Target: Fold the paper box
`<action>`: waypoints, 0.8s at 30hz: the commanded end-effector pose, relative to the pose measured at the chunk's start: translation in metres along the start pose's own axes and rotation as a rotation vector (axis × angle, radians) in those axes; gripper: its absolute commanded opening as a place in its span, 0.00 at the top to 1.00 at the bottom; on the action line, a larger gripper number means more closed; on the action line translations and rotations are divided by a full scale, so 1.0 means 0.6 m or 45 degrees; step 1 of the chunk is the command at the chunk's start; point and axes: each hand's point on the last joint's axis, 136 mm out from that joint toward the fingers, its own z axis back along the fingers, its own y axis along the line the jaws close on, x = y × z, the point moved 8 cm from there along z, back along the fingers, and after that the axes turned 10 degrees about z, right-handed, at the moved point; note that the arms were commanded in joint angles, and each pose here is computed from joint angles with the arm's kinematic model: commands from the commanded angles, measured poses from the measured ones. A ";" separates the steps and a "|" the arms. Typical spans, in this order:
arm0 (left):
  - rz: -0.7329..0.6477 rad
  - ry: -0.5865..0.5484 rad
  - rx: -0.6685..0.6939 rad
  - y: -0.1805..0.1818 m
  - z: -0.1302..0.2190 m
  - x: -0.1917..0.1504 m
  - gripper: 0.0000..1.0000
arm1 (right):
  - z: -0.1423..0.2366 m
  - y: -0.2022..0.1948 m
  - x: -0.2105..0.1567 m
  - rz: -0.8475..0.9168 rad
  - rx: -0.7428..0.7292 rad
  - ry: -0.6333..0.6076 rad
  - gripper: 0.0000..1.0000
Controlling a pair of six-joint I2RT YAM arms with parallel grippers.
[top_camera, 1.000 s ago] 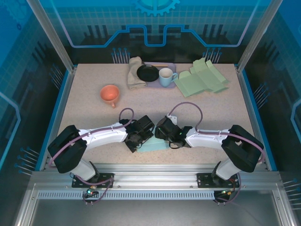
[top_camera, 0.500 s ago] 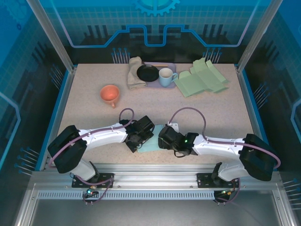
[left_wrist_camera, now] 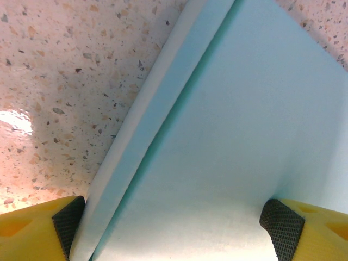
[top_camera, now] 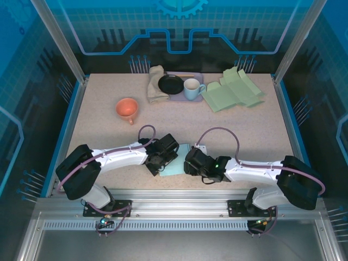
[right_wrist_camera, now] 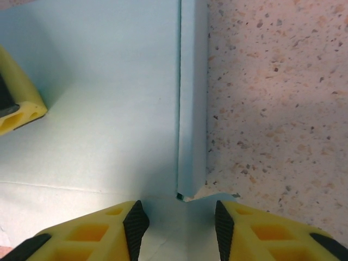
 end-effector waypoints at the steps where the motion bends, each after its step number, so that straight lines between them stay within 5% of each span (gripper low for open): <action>1: -0.001 -0.062 0.242 0.060 -0.042 0.008 0.13 | -0.011 0.012 -0.023 -0.012 0.076 0.096 0.58; 9: -0.003 -0.061 0.248 0.061 -0.046 0.008 0.13 | -0.007 0.031 -0.026 -0.006 0.117 0.093 0.62; 24: -0.008 -0.074 0.272 0.067 -0.054 0.009 0.13 | -0.014 0.019 -0.047 0.134 -0.084 -0.060 0.66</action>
